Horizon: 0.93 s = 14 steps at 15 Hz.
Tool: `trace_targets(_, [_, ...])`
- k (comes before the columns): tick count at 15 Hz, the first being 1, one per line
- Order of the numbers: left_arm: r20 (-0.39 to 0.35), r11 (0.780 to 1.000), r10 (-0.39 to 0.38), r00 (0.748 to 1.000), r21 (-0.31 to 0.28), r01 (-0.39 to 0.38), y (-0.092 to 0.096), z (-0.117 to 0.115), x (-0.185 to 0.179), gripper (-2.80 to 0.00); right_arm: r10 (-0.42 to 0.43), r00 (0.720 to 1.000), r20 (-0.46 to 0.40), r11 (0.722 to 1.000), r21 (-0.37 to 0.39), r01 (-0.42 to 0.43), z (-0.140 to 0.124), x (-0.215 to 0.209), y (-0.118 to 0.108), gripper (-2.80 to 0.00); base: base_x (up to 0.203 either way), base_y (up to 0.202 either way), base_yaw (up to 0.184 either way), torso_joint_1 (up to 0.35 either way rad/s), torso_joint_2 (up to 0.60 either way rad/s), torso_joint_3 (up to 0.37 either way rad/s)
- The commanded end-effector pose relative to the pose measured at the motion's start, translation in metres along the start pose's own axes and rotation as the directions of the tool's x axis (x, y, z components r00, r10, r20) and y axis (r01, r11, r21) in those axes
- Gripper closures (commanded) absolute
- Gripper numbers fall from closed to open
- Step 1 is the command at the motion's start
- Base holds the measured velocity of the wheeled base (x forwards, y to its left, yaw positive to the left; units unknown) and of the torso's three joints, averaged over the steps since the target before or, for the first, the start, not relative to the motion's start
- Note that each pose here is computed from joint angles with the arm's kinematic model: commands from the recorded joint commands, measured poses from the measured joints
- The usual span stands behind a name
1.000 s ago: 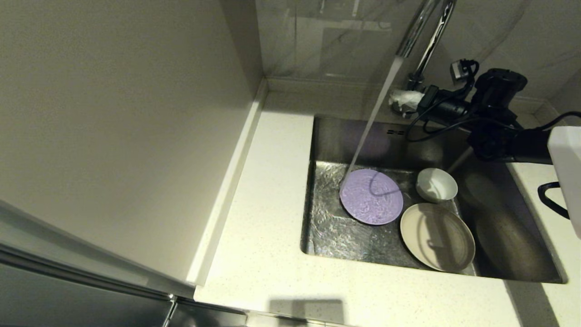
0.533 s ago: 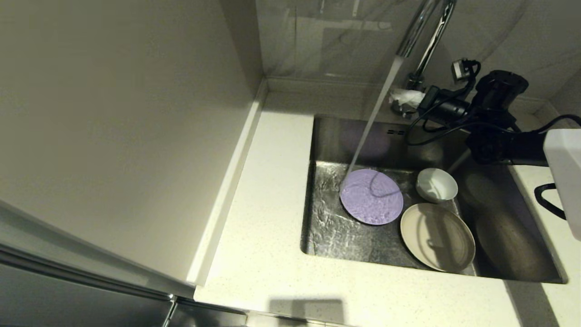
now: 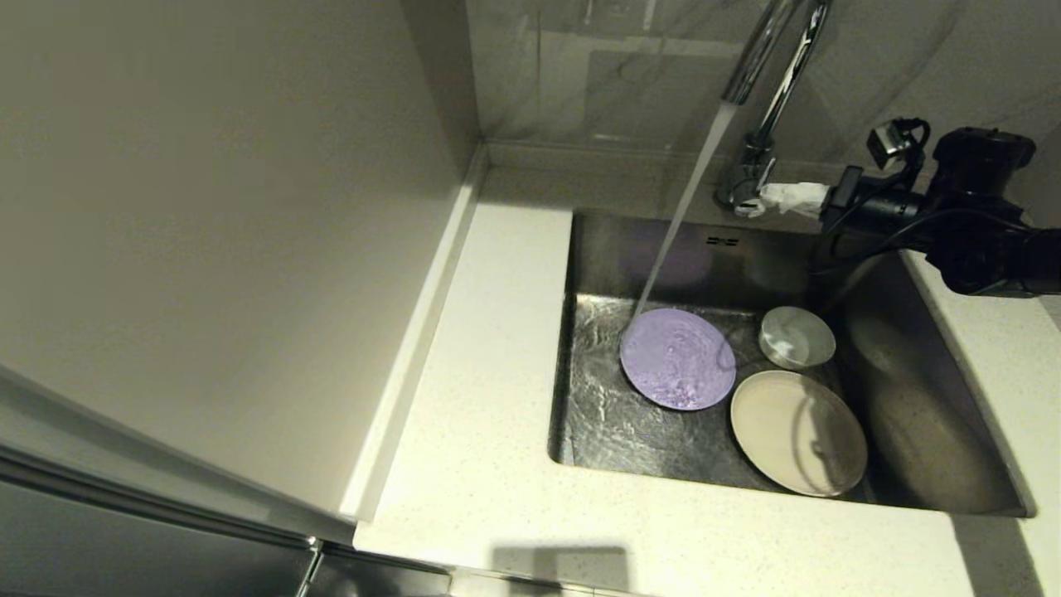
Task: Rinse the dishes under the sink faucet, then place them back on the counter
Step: Turn off the faucet
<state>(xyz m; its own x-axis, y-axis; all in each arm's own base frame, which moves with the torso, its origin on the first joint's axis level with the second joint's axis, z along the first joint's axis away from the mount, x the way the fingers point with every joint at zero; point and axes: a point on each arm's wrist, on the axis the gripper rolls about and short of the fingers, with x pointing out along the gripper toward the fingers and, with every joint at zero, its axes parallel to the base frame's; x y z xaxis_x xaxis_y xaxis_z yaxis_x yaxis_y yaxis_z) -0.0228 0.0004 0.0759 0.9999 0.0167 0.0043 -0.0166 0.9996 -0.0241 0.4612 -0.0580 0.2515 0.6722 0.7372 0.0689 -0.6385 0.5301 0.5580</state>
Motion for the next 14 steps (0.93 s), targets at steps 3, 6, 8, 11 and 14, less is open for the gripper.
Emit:
trace_targets(3, [0.002,1.0,0.0,1.0,-0.001,0.0,0.0,0.0,0.0,0.0,0.001,1.0,0.025,1.0,-0.024,0.0,0.011,-0.006,0.004,0.0,0.0,0.0,0.0,0.0,0.0,0.0])
trace_targets(6, [0.002,1.0,0.0,1.0,-0.001,0.0,0.0,0.0,0.0,0.0,0.009,0.999,0.034,0.999,-0.043,-0.007,0.016,-0.005,0.004,0.0,0.0,0.0,0.0,0.0,0.0,0.0])
trace_targets(8, [0.002,1.0,0.0,1.0,-0.001,0.0,0.0,0.0,0.0,0.0,0.017,0.999,0.042,0.998,-0.059,-0.014,0.02,-0.003,0.004,0.0,0.0,0.0,0.0,0.0,0.0,0.0])
trace_targets(11, [0.002,1.0,0.0,1.0,-0.001,0.0,0.0,0.0,0.0,0.0,0.021,0.999,0.044,0.998,-0.065,-0.018,0.02,-0.001,0.002,0.0,0.0,0.0,0.0,0.0,0.0,0.0])
trace_targets(14, [0.002,1.0,0.0,1.0,-0.001,0.0,0.0,0.0,0.0,0.0,0.022,0.999,0.043,0.998,-0.067,-0.019,0.018,0.0,-0.001,0.0,0.0,0.0,0.0,0.0,0.0,0.0])
